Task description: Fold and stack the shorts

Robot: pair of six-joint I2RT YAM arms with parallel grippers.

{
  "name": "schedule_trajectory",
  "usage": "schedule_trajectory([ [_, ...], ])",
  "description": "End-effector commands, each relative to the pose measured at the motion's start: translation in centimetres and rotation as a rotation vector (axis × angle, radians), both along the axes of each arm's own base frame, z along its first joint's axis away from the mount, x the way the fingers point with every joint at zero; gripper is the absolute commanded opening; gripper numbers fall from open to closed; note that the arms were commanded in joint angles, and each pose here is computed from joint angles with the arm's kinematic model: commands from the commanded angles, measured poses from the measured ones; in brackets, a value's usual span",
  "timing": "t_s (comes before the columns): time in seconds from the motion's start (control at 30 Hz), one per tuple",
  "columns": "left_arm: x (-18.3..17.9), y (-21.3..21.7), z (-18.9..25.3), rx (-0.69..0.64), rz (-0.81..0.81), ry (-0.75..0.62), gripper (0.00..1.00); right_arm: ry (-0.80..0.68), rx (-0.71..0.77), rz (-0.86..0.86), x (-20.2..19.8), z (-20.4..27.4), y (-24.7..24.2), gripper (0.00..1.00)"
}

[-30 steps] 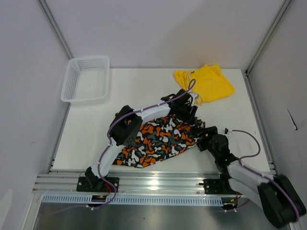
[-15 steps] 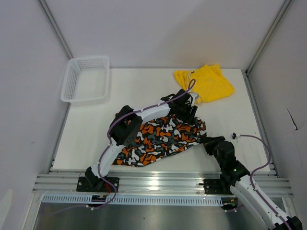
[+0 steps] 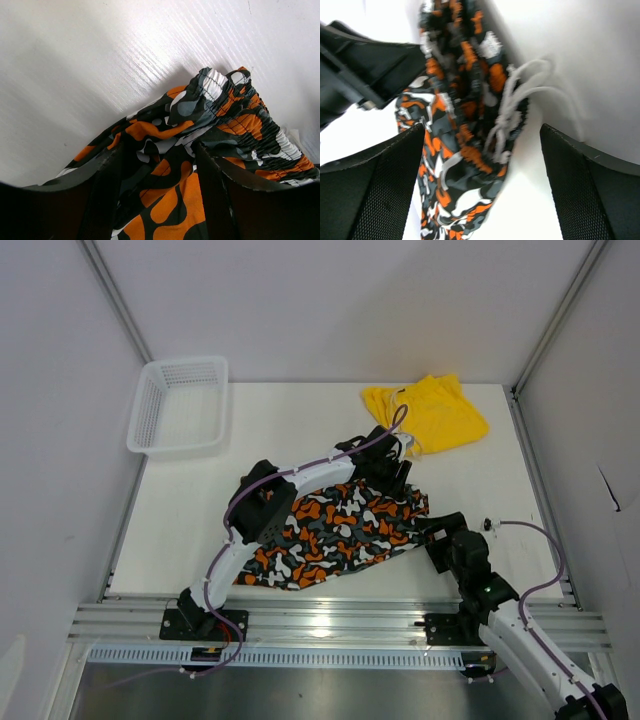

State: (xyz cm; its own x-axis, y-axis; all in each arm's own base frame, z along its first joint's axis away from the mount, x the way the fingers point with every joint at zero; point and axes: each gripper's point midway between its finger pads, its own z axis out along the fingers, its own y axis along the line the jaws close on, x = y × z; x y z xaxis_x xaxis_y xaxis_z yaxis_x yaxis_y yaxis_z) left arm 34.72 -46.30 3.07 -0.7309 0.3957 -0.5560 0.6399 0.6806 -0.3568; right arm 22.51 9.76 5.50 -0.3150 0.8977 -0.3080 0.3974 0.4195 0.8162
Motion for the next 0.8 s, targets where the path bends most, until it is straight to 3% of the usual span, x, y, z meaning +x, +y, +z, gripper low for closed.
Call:
schedule_trajectory([
  [0.0, -0.3, 0.3, -1.6, 0.022, 0.003, 0.041, 0.61, 0.096, -0.041, -0.01, -1.0, -2.5, -0.8, 0.97],
  [0.27, -0.5, 0.3, -1.6, 0.021, 0.0, 0.042, 0.61, 0.128, -0.024, -0.042, -0.8, -3.0, -1.0, 0.97],
  [0.47, -0.5, 0.3, -1.6, 0.021, -0.002, 0.042, 0.61, 0.149, -0.049, -0.054, 0.3, -2.9, -1.2, 0.88],
  [0.77, -0.5, 0.3, -1.6, 0.02, -0.003, 0.043, 0.61, 0.158, -0.045, -0.057, 2.5, -2.8, -1.5, 0.96],
])
